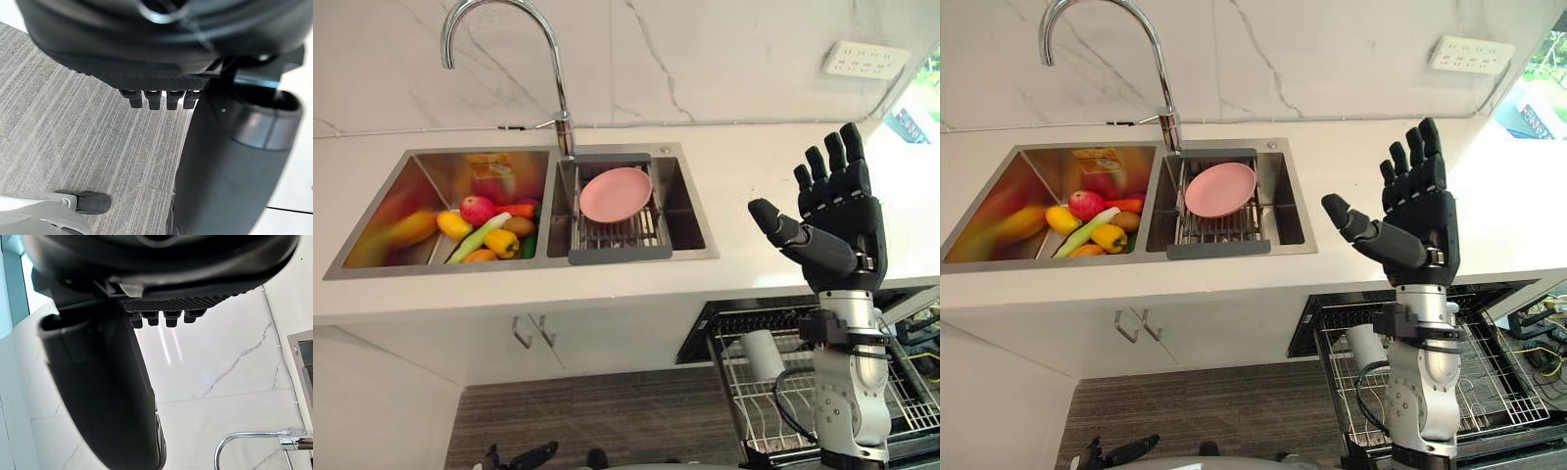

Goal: Walk over to the sink, pick up the cup, carry it to the dishwasher, place the cup inside the dishwasher, then close the dishwasher door

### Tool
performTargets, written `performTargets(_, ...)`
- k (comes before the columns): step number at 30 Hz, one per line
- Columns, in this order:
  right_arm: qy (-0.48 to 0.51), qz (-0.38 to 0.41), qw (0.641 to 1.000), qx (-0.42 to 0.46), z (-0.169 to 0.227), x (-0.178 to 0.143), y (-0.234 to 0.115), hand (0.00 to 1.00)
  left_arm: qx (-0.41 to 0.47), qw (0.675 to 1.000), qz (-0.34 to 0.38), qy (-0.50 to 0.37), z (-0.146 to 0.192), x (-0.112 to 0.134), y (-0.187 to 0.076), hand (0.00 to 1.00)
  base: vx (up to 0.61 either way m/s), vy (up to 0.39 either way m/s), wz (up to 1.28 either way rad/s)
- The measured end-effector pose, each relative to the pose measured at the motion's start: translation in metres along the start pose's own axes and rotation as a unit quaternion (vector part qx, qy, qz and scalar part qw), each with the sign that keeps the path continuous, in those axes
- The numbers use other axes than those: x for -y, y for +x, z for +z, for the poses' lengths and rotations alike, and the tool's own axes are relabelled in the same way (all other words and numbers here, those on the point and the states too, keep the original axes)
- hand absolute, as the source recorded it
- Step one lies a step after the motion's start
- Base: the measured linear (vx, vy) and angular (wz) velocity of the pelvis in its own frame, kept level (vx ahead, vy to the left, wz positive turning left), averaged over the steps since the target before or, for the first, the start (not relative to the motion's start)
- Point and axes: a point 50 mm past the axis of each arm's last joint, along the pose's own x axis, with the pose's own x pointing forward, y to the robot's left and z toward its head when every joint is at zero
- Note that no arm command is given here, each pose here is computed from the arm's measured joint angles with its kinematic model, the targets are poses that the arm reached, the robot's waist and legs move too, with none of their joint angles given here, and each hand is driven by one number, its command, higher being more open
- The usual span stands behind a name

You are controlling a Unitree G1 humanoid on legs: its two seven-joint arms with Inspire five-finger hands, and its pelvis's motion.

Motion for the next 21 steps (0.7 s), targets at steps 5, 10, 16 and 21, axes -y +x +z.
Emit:
performTargets(5, -0.004, -0.006, 1.0, -0.012, -0.002, 0.003, -0.006, 1.0, -0.02, 1.0, 0.012, -0.002, -0.011, -0.007, -0.001, 1.0, -0.01, -0.01, -0.17)
performTargets(10, -0.008, -0.011, 1.0, -0.026, -0.005, 0.006, -0.013, 1.0, -0.035, 0.999, 0.015, -0.017, -0.017, -0.005, -0.003, 1.0, -0.04, -0.024, -0.03)
performTargets(16, -0.013, 0.013, 1.0, -0.021, -0.003, -0.008, -0.01, 1.0, -0.084, 0.996, 0.027, -0.024, -0.057, -0.009, -0.02, 1.0, 0.05, 0.121, -0.26)
performTargets(21, 0.009, 0.076, 0.997, 0.005, 0.005, -0.033, -0.006, 1.0, -0.095, 0.994, 0.045, -0.023, -0.066, -0.02, -0.022, 1.0, 0.21, 0.182, -0.16)
